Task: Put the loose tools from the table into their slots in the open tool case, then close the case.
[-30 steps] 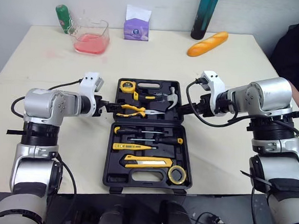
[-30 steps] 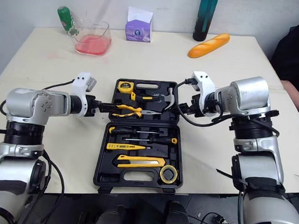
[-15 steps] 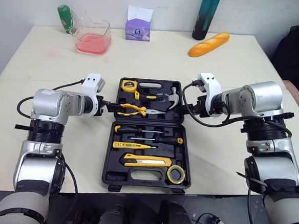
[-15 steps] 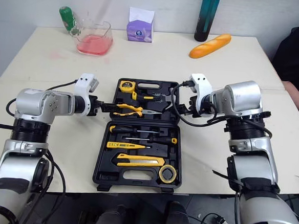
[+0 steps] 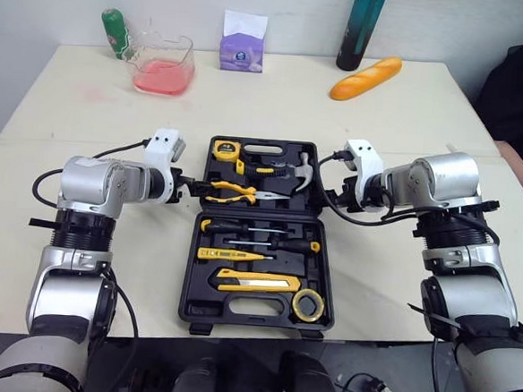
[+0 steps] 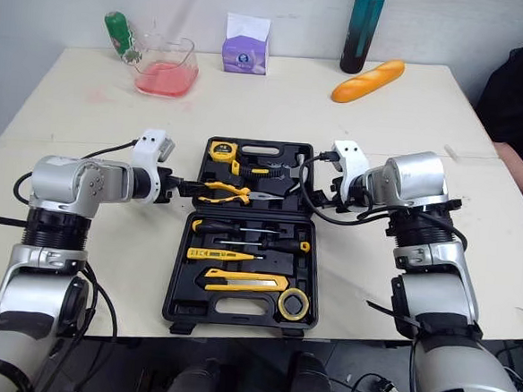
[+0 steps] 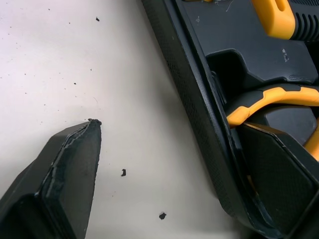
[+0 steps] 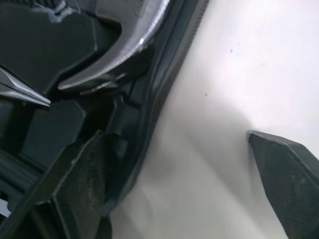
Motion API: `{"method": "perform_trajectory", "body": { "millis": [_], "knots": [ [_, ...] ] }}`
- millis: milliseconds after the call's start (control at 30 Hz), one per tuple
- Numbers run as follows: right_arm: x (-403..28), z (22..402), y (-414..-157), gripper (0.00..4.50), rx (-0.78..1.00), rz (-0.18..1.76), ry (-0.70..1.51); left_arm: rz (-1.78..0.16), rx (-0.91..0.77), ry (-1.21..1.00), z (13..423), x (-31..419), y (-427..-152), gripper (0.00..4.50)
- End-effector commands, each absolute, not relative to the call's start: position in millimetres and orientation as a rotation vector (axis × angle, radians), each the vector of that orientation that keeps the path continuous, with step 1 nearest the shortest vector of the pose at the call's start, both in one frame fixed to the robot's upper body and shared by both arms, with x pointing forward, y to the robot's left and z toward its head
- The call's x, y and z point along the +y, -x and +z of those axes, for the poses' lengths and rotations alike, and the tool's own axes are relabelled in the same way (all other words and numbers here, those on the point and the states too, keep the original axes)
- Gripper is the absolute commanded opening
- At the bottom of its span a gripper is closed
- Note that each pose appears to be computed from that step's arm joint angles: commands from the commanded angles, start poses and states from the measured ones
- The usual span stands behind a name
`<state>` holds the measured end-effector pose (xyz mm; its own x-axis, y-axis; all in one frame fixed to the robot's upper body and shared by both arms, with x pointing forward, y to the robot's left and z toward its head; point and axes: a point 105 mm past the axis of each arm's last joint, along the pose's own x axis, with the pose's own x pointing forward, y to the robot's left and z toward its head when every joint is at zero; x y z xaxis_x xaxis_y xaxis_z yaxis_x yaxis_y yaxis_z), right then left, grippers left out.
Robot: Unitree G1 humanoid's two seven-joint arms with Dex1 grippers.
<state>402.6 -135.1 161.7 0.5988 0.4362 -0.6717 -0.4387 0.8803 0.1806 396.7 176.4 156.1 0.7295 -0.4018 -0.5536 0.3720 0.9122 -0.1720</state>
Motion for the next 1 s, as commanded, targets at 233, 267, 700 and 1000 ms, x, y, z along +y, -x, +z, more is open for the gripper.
{"method": "perform_trajectory", "body": {
  "millis": [233, 267, 700, 1000],
  "knots": [
    [-130, 157, -404, 0.46, 0.795, 0.491, -0.023, -0.464, 0.602, 0.075, 160, 167, -395, 1.55],
    [-131, 155, -404, 0.08, 0.795, 0.482, -0.02, -0.47, 0.603, 0.085, 159, 165, -395, 1.09],
    [-117, 193, -419, 0.0, 0.486, 0.534, -0.108, -0.438, 0.247, 0.173, 207, 168, -416, 0.18],
    [-133, 213, -430, 0.0, 0.008, 0.508, 0.193, -0.385, -0.015, 0.094, 218, 193, -418, 0.07]
  ]
}}
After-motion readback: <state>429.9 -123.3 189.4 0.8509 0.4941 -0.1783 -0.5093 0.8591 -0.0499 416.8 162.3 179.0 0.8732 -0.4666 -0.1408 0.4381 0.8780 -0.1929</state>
